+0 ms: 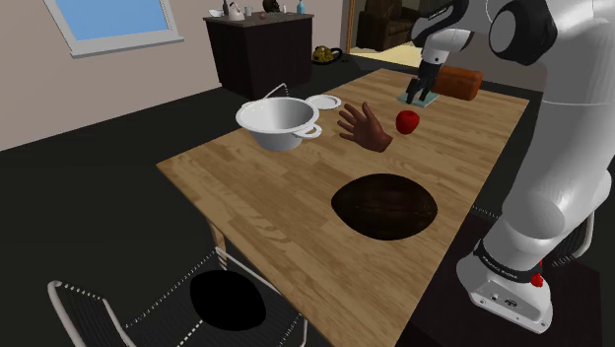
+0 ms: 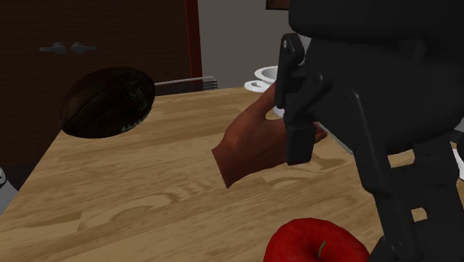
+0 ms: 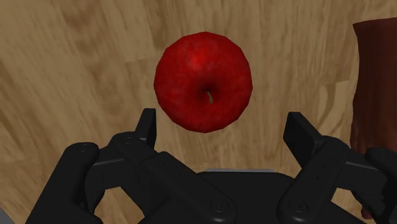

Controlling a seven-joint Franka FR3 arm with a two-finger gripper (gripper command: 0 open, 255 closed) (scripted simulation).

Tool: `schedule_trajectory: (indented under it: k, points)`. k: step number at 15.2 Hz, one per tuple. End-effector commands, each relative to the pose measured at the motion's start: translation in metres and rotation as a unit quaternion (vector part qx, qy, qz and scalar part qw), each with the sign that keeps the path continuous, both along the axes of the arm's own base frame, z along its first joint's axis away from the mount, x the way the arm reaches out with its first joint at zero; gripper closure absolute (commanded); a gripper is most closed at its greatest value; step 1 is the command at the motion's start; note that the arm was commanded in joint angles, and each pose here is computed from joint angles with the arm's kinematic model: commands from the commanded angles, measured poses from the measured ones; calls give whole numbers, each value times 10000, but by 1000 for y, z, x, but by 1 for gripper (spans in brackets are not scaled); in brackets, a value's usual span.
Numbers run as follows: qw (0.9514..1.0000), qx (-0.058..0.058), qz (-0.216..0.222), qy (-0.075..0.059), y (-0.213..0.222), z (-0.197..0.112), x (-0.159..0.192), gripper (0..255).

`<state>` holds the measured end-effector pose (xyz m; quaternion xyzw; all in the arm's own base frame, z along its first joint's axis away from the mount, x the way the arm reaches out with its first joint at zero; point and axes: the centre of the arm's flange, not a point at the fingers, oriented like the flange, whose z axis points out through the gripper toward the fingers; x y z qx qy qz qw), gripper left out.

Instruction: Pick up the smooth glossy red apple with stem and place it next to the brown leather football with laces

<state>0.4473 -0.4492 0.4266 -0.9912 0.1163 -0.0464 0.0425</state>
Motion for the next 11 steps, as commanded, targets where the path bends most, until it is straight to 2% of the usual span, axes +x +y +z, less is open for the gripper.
schedule_trajectory:
  k: [1,6,11]
  points:
    - [10000,1,-1,-5,-2,-11,1,0]
    - [10000,1,-1,-5,0,-35,4,0]
    - [10000,1,-1,-5,0,-35,4,0]
